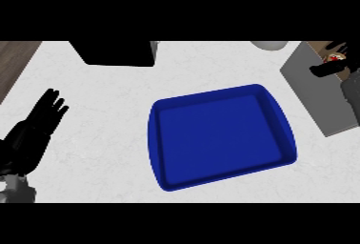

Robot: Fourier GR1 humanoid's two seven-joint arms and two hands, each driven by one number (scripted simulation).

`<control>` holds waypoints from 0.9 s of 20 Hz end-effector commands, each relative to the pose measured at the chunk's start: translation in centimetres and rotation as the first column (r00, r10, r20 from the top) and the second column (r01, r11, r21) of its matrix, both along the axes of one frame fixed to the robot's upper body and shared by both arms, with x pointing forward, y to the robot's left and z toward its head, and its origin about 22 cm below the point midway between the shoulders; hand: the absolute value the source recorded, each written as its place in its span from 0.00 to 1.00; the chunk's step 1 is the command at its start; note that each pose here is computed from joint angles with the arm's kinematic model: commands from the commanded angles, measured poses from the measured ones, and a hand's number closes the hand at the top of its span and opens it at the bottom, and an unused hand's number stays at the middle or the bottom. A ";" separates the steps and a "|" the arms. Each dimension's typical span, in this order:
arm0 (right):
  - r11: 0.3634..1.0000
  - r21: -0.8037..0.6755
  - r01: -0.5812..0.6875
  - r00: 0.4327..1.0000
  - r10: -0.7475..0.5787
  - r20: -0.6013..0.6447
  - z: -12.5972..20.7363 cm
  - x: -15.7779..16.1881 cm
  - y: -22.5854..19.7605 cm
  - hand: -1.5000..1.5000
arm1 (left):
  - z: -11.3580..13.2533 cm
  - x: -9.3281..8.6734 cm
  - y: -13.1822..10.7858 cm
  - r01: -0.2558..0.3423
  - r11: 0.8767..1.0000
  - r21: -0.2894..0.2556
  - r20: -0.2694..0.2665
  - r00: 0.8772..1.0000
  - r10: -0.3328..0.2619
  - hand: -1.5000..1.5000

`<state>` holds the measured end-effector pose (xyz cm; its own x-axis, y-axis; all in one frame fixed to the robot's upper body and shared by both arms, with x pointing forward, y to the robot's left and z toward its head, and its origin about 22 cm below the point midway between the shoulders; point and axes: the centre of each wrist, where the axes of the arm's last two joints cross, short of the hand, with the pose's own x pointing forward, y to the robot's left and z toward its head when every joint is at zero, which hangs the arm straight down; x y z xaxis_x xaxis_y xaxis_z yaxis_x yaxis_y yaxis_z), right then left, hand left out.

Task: Pick the cupcake from the tray and place it in the cardboard box

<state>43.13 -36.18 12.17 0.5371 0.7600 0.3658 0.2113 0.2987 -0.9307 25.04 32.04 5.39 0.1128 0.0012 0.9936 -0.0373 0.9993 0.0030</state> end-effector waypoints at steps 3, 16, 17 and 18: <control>0.993 0.091 -0.074 0.994 0.066 0.083 -2.3 -1.3 -1.9 0.00 | -0.6 0.3 -0.9 0.006 1.000 0.003 -0.008 1.000 -0.006 0.50; 0.907 0.422 -0.006 0.796 -0.251 0.550 -0.7 -4.4 -7.0 0.00 | -0.1 -0.1 -1.7 -0.022 1.000 0.003 -0.024 0.999 0.022 0.50; 0.907 0.420 -0.009 0.802 -0.244 0.545 -0.1 -5.0 -7.4 0.00 | 0.6 -0.1 0.8 -0.029 1.000 0.004 -0.025 0.999 0.029 0.50; 0.903 0.430 0.010 0.794 -0.269 0.545 -1.8 -6.0 -7.9 0.00 | -0.5 -1.6 0.9 -0.028 1.000 0.002 -0.015 1.000 0.028 0.50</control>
<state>39.24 -41.85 11.09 0.2353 0.4674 0.8522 0.6982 0.5287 -0.4828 24.39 31.94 5.15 0.1299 0.0010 0.9915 -0.0646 0.9979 0.0074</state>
